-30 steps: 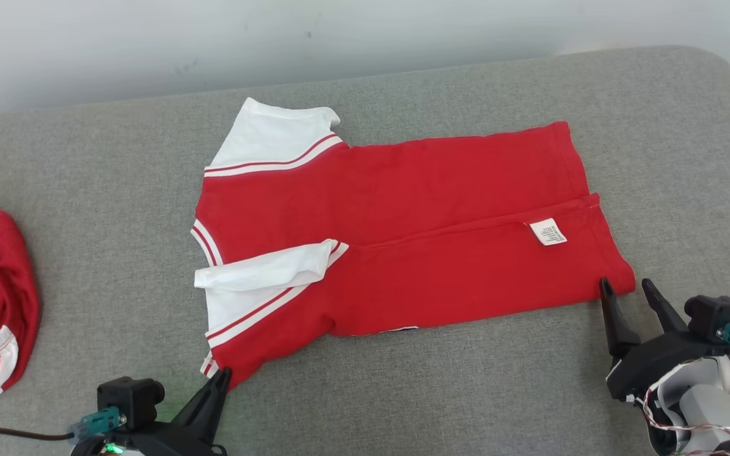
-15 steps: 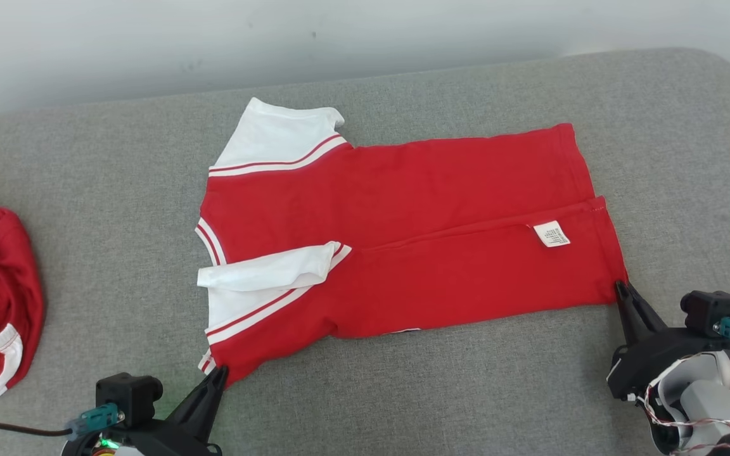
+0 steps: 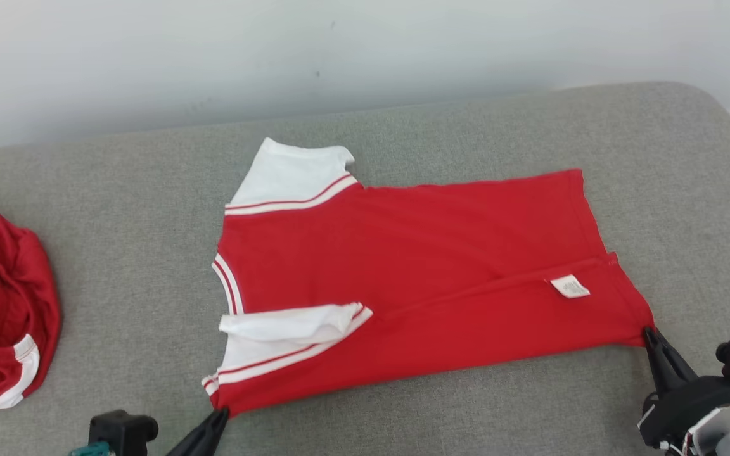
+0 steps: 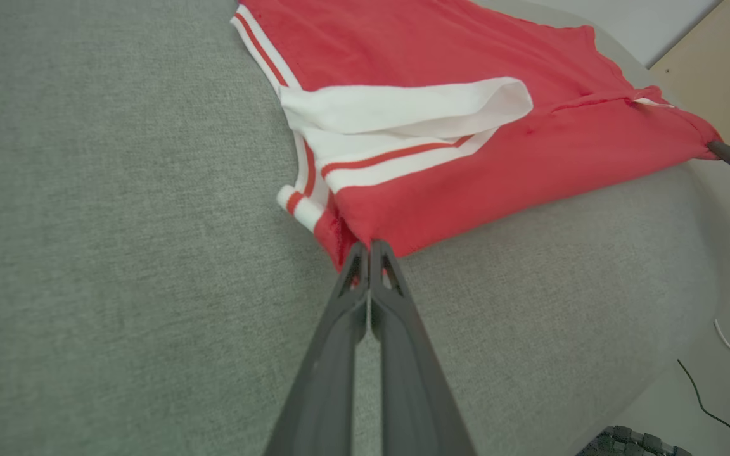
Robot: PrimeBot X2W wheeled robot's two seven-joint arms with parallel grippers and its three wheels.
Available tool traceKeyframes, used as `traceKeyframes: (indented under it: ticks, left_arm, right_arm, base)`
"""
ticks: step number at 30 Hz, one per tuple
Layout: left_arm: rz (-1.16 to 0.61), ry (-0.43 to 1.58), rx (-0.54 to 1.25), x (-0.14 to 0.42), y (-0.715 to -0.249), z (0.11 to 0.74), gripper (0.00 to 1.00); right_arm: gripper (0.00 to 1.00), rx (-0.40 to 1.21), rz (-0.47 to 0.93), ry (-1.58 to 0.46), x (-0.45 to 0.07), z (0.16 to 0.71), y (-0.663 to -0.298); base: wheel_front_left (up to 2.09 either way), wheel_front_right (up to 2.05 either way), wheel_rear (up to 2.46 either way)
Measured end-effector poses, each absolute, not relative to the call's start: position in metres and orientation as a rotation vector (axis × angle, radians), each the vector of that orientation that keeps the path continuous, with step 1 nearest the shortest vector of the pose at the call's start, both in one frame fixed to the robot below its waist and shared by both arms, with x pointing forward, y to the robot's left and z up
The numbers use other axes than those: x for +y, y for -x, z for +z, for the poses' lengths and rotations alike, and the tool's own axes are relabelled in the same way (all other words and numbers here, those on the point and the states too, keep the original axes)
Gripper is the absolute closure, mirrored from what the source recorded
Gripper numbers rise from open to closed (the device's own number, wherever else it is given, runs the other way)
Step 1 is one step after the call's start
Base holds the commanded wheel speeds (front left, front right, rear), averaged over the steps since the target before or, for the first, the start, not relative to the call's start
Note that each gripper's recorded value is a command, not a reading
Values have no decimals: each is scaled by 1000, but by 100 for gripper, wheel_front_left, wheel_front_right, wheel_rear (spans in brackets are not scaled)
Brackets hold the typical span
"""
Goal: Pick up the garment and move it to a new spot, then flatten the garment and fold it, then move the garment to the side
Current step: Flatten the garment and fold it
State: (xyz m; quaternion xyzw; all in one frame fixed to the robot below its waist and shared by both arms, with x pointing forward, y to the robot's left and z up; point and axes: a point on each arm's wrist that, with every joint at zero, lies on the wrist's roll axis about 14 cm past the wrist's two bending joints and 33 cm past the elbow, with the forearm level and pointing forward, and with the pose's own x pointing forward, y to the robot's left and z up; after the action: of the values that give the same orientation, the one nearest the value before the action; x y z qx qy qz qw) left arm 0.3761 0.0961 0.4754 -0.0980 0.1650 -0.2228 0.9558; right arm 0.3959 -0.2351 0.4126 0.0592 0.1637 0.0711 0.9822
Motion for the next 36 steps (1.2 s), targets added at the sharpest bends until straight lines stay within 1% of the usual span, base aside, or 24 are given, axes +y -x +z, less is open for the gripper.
traceKeyframes:
  ticks: [14, 19, 25, 31, 32, 33, 34, 35, 36]
  left_arm:
    - [-436, 267, 421, 96, -333, 458, 100]
    - [-428, 274, 433, 96, -326, 453, 100]
    - [-406, 237, 428, 102, -323, 448, 100]
    - [-385, 246, 444, 102, -319, 441, 100]
    - [-378, 259, 448, 101, -319, 440, 92]
    - [-375, 266, 452, 101, -318, 439, 65]
    - [-373, 266, 454, 101, -317, 438, 56]
    - [-368, 271, 452, 101, -317, 438, 17]
    - [-364, 275, 449, 101, -317, 438, 0]
  right_arm:
    - [100, 387, 161, -122, -241, 398, -357]
    - [100, 405, 165, -125, -239, 393, -345]
    - [100, 432, 170, -118, -238, 385, -329]
    - [100, 426, 154, -117, -242, 387, -325]
    - [100, 424, 151, -117, -243, 387, -325]
    - [84, 422, 148, -120, -243, 387, -324]
    - [58, 417, 144, -121, -243, 388, -324]
    - [24, 412, 140, -121, -244, 389, -324]
    - [3, 405, 136, -123, -244, 391, -324]
  base:
    - [0, 0, 0]
    - [0, 0, 0]
    - [0, 0, 0]
    - [0, 0, 0]
    - [0, 0, 0]
    - [0, 0, 0]
    - [0, 0, 0]
    - [0, 0, 0]
    - [0, 0, 0]
